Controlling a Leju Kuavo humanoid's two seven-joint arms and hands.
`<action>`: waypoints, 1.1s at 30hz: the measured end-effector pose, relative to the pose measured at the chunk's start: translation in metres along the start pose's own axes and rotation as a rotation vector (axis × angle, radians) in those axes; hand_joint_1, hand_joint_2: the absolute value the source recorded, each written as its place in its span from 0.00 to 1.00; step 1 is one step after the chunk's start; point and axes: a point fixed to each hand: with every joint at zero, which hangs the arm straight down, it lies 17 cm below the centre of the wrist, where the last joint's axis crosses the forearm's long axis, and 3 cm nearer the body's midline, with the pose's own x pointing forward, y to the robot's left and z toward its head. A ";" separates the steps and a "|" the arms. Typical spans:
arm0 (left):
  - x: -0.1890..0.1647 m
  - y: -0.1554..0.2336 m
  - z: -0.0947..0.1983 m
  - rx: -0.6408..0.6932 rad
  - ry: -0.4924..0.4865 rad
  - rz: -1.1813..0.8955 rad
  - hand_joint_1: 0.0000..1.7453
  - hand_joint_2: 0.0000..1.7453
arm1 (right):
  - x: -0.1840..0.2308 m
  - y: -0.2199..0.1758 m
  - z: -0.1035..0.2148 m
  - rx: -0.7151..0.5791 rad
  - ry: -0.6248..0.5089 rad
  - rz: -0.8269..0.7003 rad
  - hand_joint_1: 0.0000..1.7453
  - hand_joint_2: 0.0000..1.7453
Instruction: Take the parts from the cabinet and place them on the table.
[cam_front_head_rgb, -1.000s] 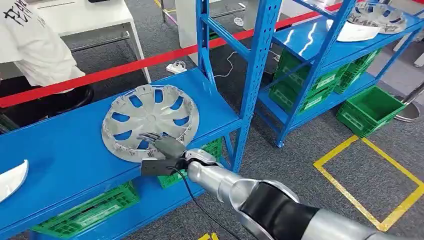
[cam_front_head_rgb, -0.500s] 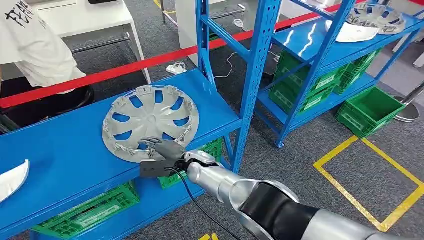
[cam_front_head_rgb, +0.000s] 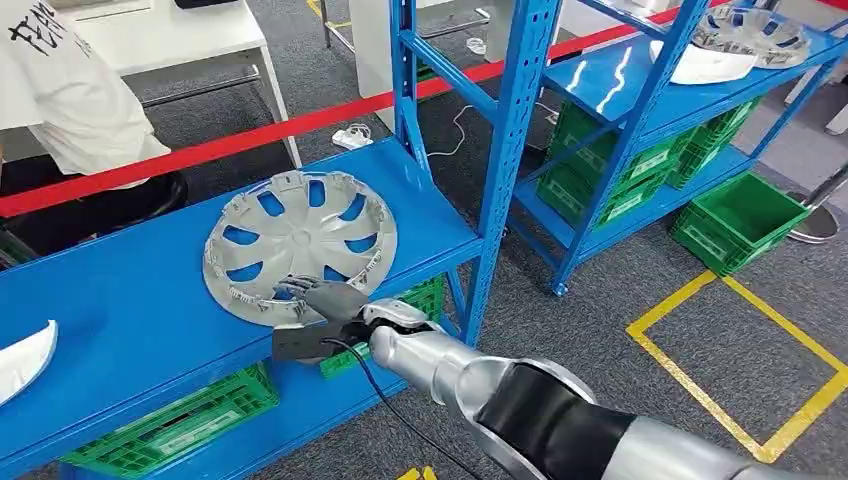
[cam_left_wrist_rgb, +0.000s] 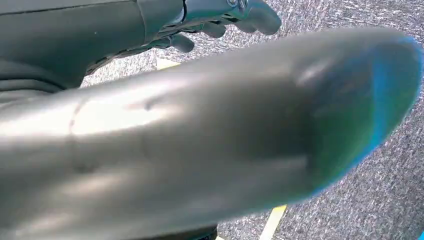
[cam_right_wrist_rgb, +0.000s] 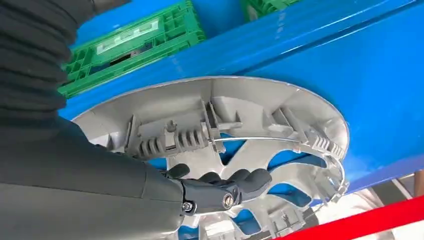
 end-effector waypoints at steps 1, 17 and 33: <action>0.000 0.000 0.000 0.000 0.000 0.000 0.00 0.00 | 0.000 0.000 0.000 0.001 0.001 0.004 0.00 1.00; 0.003 0.001 -0.001 -0.005 -0.017 -0.011 0.00 0.00 | -0.004 -0.007 -0.001 -0.014 0.032 0.059 1.00 1.00; 0.008 0.002 -0.002 -0.002 -0.044 -0.045 0.00 1.00 | 0.002 -0.017 -0.002 -0.017 0.016 0.105 1.00 1.00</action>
